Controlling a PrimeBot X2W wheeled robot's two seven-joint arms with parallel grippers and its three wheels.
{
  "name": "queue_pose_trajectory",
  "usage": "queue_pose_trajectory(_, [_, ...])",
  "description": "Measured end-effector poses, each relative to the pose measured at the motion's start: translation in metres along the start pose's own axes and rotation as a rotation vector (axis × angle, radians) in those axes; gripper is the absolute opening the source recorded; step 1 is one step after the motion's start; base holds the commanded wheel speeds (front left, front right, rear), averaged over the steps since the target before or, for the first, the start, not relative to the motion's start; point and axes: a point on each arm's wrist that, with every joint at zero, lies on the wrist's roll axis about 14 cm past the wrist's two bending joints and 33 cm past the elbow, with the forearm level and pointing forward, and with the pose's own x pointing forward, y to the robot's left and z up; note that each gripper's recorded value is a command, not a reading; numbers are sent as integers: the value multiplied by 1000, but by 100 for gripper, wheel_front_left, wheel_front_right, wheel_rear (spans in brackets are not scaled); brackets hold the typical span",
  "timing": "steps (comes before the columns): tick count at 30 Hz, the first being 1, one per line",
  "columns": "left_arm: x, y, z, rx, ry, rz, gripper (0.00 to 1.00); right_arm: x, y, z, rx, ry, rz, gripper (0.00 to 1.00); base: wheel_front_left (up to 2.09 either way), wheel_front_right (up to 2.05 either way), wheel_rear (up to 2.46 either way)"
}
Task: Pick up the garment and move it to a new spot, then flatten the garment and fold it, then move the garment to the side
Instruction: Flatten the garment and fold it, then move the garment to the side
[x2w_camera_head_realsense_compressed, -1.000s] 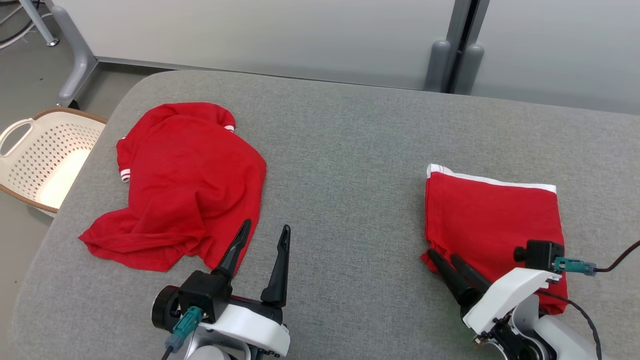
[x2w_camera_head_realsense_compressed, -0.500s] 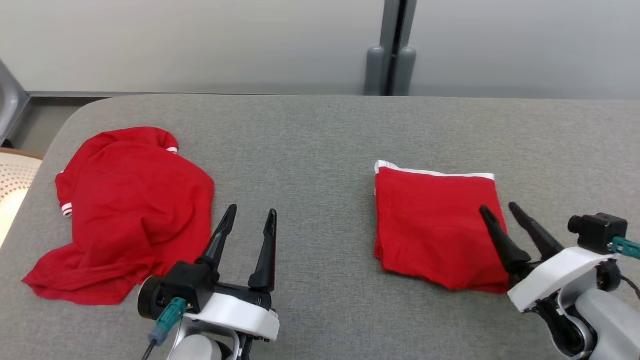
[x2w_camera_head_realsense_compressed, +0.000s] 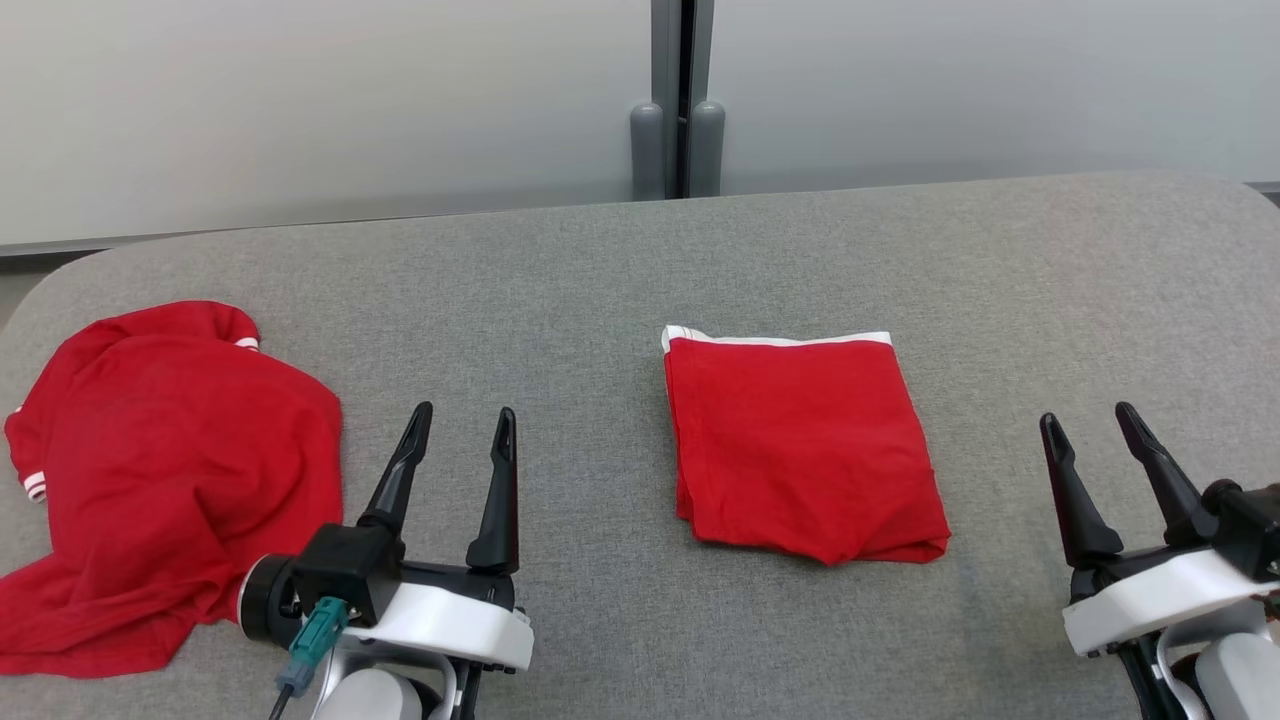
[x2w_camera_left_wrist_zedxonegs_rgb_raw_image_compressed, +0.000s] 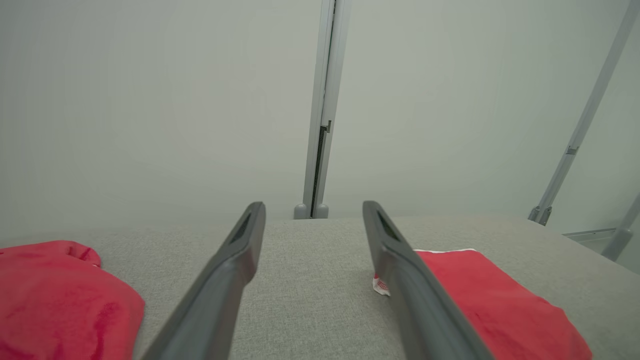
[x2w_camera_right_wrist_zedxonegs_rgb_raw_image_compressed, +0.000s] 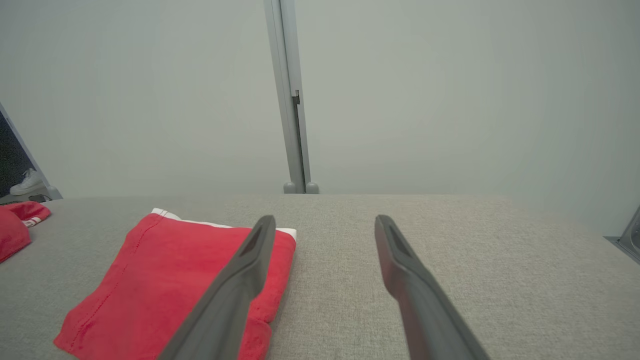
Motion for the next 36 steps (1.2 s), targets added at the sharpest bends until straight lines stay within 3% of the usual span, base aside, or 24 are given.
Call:
queue_pose_trajectory(16, [-6,7,-12,51,35,46,100,-4,10,-8,-36,-10,-21,100,0,0,0])
queue_pose_trajectory(36, [6,27,-40,49,109,78,100,48,39,-110,209,324,16,100,0,0,0])
